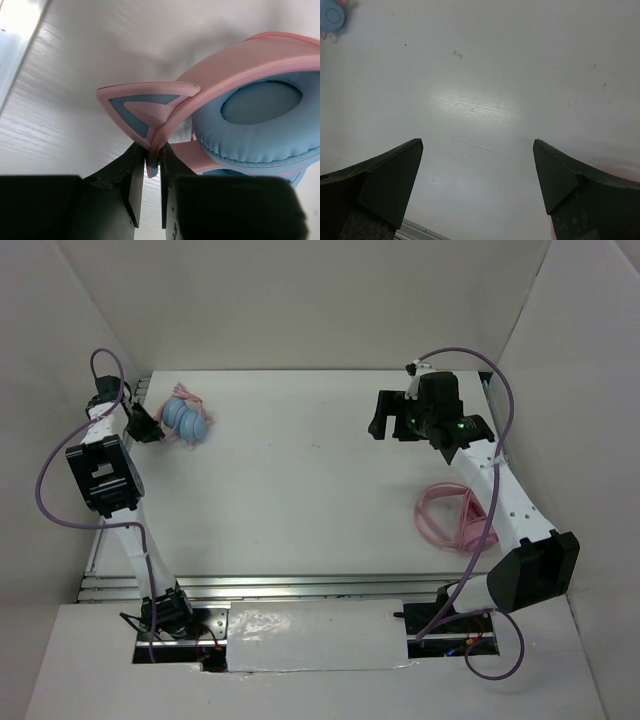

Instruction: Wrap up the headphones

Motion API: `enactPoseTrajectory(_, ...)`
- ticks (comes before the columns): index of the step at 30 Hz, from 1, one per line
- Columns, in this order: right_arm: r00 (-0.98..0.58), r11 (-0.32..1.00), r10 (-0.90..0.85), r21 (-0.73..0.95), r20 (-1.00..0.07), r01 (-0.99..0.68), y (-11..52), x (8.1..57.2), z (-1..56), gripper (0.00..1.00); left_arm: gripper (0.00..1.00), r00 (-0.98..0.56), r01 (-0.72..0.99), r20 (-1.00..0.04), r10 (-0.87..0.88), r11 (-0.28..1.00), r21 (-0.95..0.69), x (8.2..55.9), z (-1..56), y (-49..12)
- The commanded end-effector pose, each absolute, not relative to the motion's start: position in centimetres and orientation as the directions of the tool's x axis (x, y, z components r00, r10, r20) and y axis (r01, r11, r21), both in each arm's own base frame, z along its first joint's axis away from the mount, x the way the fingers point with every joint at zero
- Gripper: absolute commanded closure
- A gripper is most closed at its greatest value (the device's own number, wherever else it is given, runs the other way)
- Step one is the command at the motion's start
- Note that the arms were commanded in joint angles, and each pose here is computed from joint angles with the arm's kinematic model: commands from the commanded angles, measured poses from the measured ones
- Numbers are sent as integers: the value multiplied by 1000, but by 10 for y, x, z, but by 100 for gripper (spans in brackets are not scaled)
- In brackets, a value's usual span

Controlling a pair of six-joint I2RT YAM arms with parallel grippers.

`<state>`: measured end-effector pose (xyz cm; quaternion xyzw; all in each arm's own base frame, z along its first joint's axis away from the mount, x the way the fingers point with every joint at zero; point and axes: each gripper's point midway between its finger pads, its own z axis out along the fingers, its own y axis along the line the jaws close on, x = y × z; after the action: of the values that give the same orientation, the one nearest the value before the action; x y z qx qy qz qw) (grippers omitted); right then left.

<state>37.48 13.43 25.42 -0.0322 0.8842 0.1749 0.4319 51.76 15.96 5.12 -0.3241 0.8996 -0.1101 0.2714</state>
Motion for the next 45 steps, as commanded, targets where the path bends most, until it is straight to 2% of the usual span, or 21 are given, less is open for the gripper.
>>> enactPoseTrajectory(1,-607,932,114,296,-787,-208,132,376,261,0,100,-591,-547,-431,-682,731,-407,533,68,168)
enactPoseTrajectory(6,-606,931,112,297,-787,-213,132,375,259,0,100,-580,-597,-410,-704,710,-374,525,57,182)
enactPoseTrajectory(10,-613,928,115,304,-782,-214,132,374,255,0,95,-566,-604,-394,-725,689,-401,524,59,186)
enactPoseTrajectory(16,-605,929,129,310,-786,-204,128,370,258,0,81,-559,-585,-400,-726,688,-429,531,66,185)
enactPoseTrajectory(21,-591,935,130,297,-796,-195,123,366,262,0,61,-562,-581,-420,-713,701,-413,528,75,190)
enactPoseTrajectory(24,-589,936,119,289,-799,-203,123,364,266,0,58,-564,-566,-427,-706,708,-422,528,82,189)
enactPoseTrajectory(25,-588,936,121,290,-800,-201,122,365,266,0,51,-565,-556,-435,-701,713,-428,529,87,188)
enactPoseTrajectory(33,-563,928,126,297,-817,-224,127,359,278,0,44,-545,-518,-489,-681,732,-442,529,123,187)
enactPoseTrajectory(36,-522,932,126,281,-844,-228,126,356,291,0,37,-526,-512,-528,-667,744,-430,526,146,189)
enactPoseTrajectory(37,-512,933,128,279,-849,-229,126,355,293,0,31,-513,-509,-552,-657,751,-421,524,159,191)
enactPoseTrajectory(38,-508,930,129,281,-852,-235,127,355,294,0,22,-504,-508,-565,-654,753,-418,523,167,192)
enactPoseTrajectory(39,-497,928,135,285,-857,-239,127,352,298,0,6,-493,-498,-588,-642,762,-415,521,182,193)
enactPoseTrajectory(40,-491,929,138,285,-860,-237,126,352,298,0,1,-486,-495,-595,-640,763,-416,519,189,193)
enactPoseTrajectory(45,-456,926,149,286,-877,-247,124,347,306,0,1,-431,-472,-664,-611,780,-411,505,242,192)
